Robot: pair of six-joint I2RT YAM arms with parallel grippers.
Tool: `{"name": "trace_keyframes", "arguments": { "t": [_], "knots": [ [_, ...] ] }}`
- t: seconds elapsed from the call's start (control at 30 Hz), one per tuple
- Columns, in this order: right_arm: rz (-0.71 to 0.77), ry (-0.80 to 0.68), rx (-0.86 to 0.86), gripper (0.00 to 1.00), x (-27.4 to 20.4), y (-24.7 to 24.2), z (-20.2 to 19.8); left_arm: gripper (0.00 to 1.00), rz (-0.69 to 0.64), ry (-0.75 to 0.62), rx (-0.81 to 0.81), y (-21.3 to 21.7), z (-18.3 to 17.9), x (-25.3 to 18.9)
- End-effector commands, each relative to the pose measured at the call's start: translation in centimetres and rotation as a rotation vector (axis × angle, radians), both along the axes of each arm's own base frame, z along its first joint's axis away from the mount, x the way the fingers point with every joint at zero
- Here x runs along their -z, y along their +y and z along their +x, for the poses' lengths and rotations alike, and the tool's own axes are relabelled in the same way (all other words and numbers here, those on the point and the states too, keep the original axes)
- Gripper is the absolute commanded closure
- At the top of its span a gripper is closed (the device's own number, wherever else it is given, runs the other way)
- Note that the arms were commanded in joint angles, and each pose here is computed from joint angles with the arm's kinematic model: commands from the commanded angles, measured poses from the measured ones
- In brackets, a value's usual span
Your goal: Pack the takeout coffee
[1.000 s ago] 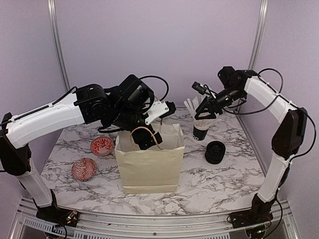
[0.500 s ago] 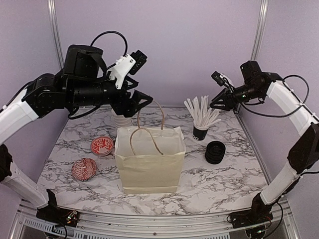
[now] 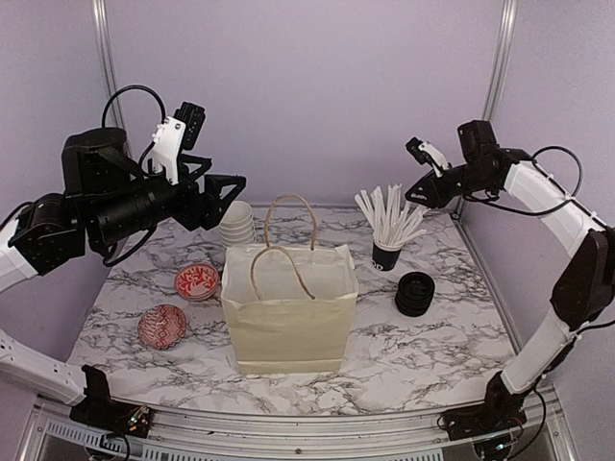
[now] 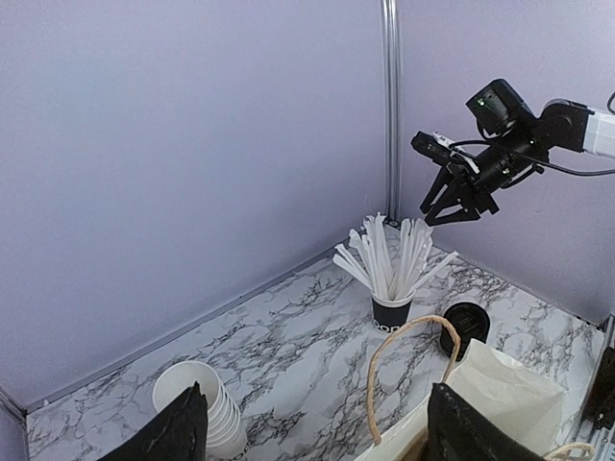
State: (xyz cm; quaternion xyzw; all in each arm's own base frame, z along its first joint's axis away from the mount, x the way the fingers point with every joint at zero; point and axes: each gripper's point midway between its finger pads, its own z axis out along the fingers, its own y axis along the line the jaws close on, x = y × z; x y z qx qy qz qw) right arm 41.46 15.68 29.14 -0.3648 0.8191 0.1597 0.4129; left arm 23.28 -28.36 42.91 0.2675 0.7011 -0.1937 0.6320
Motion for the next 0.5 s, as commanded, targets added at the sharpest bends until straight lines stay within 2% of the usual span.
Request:
{"name": "trace_keyframes", "arguments": {
  "t": [0.0, 0.33, 0.47],
  "knots": [
    [-0.004, 0.008, 0.08, 0.66, 0.7, -0.7, 2.6, 0.21, -0.088, -0.023, -0.041, 1.7, -0.2, -1.8],
    [-0.005, 0.036, 0.093, 0.69, 1.8, -0.7, 3.2, 0.2, -0.061, -0.008, -0.037, 1.4, -0.1, -0.3],
    [0.006, 0.002, 0.094, 0.7, 0.2, -0.7, 3.0, 0.2, -0.058, -0.004, -0.026, 1.1, -0.1, -0.2]
  ]
}}
